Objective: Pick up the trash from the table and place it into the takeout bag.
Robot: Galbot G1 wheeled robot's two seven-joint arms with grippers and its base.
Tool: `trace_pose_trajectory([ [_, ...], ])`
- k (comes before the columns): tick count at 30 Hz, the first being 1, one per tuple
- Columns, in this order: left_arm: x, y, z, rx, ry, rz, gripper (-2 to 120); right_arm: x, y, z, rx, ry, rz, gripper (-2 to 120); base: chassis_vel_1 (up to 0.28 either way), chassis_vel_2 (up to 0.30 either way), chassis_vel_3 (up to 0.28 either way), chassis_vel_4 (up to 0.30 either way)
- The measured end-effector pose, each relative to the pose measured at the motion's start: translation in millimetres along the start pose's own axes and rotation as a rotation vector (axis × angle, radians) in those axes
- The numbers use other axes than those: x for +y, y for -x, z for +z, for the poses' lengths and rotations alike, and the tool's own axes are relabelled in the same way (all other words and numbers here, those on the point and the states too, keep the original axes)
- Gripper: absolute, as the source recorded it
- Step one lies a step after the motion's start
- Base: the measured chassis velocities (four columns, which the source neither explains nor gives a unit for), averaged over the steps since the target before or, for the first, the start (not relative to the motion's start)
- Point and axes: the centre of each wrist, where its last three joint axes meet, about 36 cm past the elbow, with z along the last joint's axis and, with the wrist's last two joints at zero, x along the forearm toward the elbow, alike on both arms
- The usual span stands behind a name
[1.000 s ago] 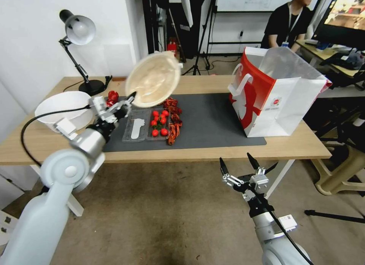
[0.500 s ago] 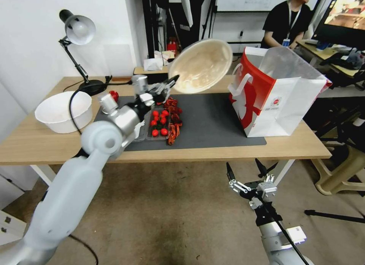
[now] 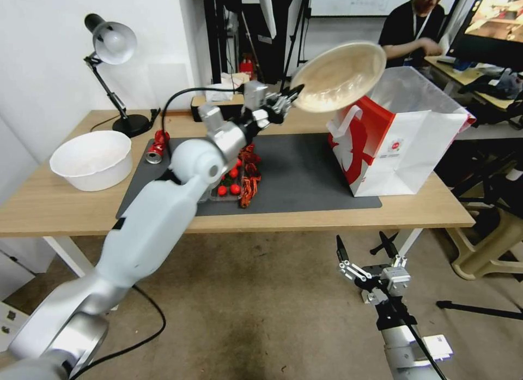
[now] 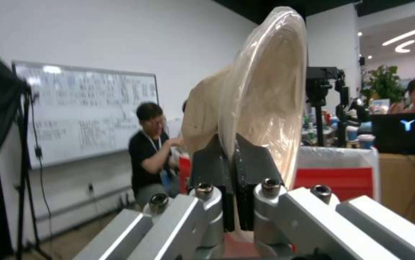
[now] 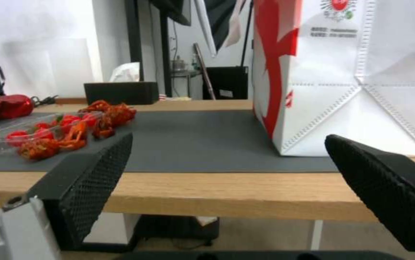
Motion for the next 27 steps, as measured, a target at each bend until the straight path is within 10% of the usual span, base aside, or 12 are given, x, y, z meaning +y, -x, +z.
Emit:
trace_pose_trajectory([
  [6, -3.3, 59.0, 7.4, -0.063, 0.230, 0.037, 0, -1.8, -10.7, 1.4, -0.006, -0.001, 0.034, 100, 0.000, 0.000, 0.000, 0.000],
  [27, -32.7, 139.1, 15.9, -0.067, 0.527, 0.118, 0, -3.9, -14.0, 7.9, -0.009, 0.003, 0.069, 100, 0.000, 0.000, 0.000, 0.000],
])
